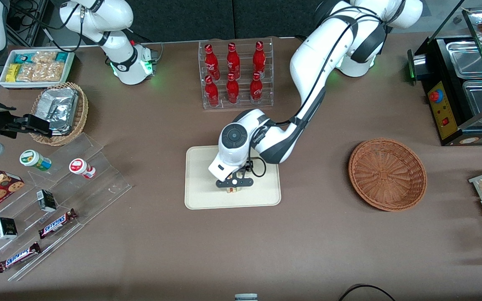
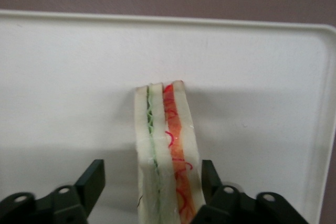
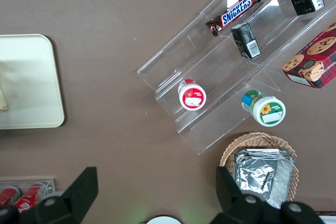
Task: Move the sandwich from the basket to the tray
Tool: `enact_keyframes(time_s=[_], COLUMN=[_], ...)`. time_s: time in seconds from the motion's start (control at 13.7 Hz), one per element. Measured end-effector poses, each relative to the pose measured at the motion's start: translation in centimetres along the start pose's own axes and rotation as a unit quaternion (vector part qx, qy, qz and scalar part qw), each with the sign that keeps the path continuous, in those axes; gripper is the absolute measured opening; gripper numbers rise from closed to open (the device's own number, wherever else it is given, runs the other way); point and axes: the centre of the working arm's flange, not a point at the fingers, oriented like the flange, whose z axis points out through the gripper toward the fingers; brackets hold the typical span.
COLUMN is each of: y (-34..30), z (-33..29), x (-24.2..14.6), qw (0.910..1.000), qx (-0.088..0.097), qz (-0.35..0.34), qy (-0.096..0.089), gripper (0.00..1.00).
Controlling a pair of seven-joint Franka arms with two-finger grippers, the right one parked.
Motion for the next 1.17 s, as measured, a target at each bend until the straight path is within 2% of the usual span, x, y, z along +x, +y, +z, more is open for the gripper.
enact_keyframes(time_s=[0.07, 0.29, 0.44, 0.8, 1.17], y=[-0.8, -5.8, -9.7, -22.8, -37.1], z=[-2.6, -11.6, -15.8, -18.4, -20.3], x=[0.9, 4.1, 5.5, 7.9, 7.3], qw=[0.9999, 0.9991, 0.9990, 0.9974, 0.9955], qx=[0.004, 0.019, 0.032, 0.052, 0.051], qz=[-0.009, -0.038, -0.028, 0.019, 0.059], qy=[0.001, -0.007, -0.015, -0.046, -0.054], gripper=[0.99, 1.00, 1.00, 1.00, 1.00])
